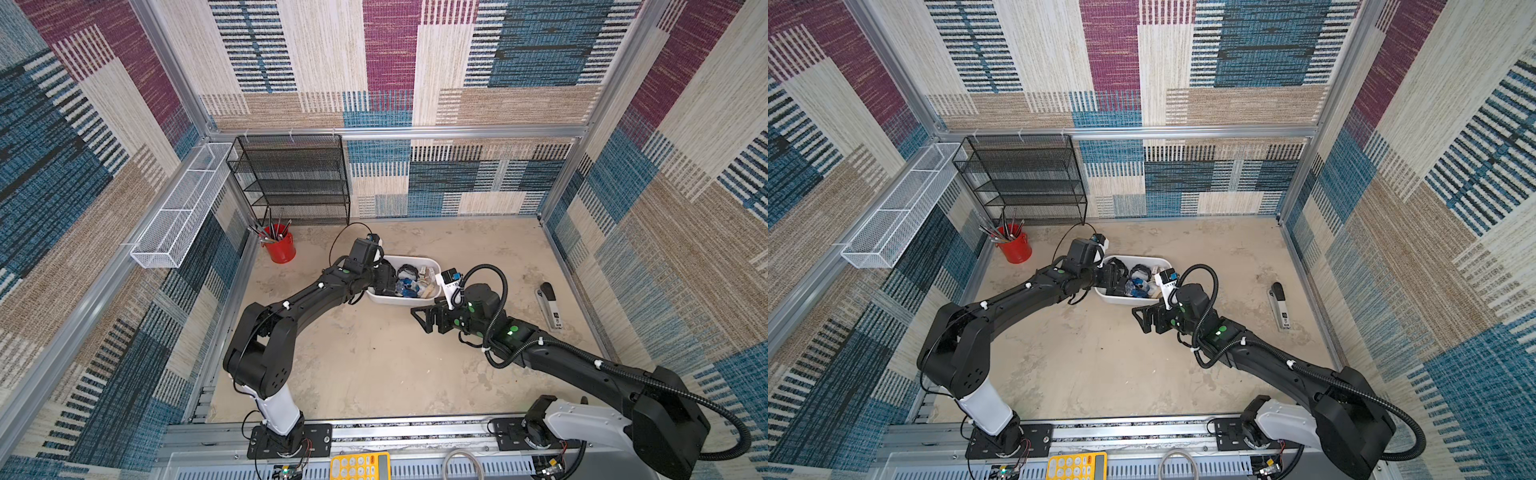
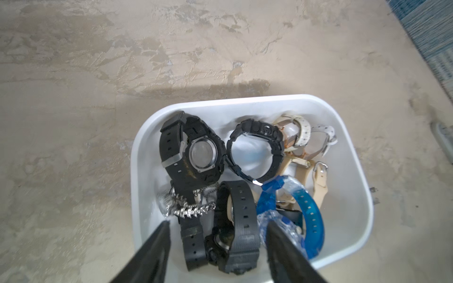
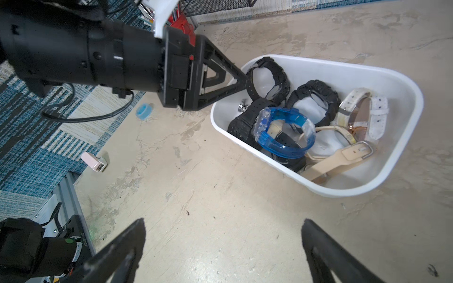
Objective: Put the watch into the storage box
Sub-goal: Place the watch in the storage box, then reset both arms
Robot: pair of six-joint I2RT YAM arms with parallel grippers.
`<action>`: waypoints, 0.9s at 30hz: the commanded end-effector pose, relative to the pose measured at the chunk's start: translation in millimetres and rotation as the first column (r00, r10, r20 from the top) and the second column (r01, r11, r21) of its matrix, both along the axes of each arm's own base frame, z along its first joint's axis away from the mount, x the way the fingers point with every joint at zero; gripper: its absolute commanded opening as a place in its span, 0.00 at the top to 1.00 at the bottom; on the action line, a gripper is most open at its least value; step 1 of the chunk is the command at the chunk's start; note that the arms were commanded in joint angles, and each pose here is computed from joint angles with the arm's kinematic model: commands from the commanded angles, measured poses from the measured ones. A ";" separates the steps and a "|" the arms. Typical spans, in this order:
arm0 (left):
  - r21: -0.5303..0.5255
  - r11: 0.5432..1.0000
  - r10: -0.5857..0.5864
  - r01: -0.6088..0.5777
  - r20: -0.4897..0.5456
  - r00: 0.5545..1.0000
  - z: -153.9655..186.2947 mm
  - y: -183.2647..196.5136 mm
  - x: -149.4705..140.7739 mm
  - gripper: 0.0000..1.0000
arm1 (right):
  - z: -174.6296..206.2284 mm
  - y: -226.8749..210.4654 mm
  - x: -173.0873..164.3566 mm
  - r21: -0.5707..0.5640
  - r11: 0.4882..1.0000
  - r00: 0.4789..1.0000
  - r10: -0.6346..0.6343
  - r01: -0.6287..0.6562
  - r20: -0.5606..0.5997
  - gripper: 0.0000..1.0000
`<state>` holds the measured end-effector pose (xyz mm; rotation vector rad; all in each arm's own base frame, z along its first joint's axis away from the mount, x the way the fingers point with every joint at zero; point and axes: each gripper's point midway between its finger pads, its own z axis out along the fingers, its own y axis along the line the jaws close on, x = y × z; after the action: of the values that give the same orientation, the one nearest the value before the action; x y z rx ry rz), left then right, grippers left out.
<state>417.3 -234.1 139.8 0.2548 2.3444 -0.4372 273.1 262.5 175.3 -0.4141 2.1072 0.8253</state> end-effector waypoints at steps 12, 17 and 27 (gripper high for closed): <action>-0.161 0.986 -0.009 0.034 0.153 0.988 52.6 5.3 -30.9 0.01 | 13.5 -3.0 12.1 0.005 0.999 0.997 -0.048 0.048 0.063 0.00; -0.133 0.990 0.079 -0.041 0.302 0.950 86.1 44.4 -55.4 0.00 | 21.2 -25.0 19.6 -0.053 0.988 0.983 -0.141 0.148 0.122 0.01; 0.059 0.884 0.373 -0.464 0.508 0.776 81.8 175.6 -118.0 0.00 | 47.0 -153.6 36.0 -0.019 0.719 0.656 -0.622 0.694 0.427 0.01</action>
<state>306.3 -104.0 225.7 0.0073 1.9020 -0.2030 301.0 155.1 202.3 -0.0543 1.8982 0.3078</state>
